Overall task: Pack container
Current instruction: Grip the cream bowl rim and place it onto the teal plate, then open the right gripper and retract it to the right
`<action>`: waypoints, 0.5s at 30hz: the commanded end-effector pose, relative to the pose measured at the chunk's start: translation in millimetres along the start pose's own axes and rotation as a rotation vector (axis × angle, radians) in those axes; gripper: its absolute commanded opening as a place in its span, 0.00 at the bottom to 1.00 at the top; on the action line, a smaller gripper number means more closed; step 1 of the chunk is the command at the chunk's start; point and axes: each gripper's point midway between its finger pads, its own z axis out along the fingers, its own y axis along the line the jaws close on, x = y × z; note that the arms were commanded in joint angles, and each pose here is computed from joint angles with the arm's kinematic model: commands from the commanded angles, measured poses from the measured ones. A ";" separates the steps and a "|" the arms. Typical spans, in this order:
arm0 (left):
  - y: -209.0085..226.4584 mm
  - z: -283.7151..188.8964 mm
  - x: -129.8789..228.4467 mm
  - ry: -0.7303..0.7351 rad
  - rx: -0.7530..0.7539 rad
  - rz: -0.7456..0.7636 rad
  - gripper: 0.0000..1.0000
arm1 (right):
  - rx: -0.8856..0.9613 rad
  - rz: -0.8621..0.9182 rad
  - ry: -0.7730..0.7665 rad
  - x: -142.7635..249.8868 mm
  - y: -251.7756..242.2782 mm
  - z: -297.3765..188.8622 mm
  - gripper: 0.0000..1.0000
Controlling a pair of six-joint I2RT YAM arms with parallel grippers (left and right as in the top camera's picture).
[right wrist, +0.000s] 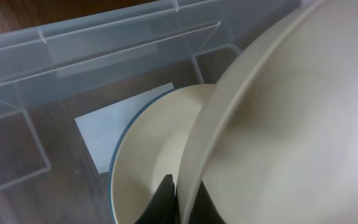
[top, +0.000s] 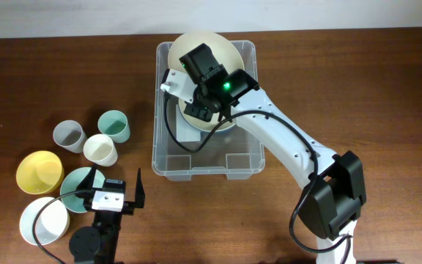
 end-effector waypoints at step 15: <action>-3.1 -0.3 -0.1 -0.004 0.016 0.012 0.99 | 0.482 0.399 0.069 36.7 -102.9 -85.2 0.36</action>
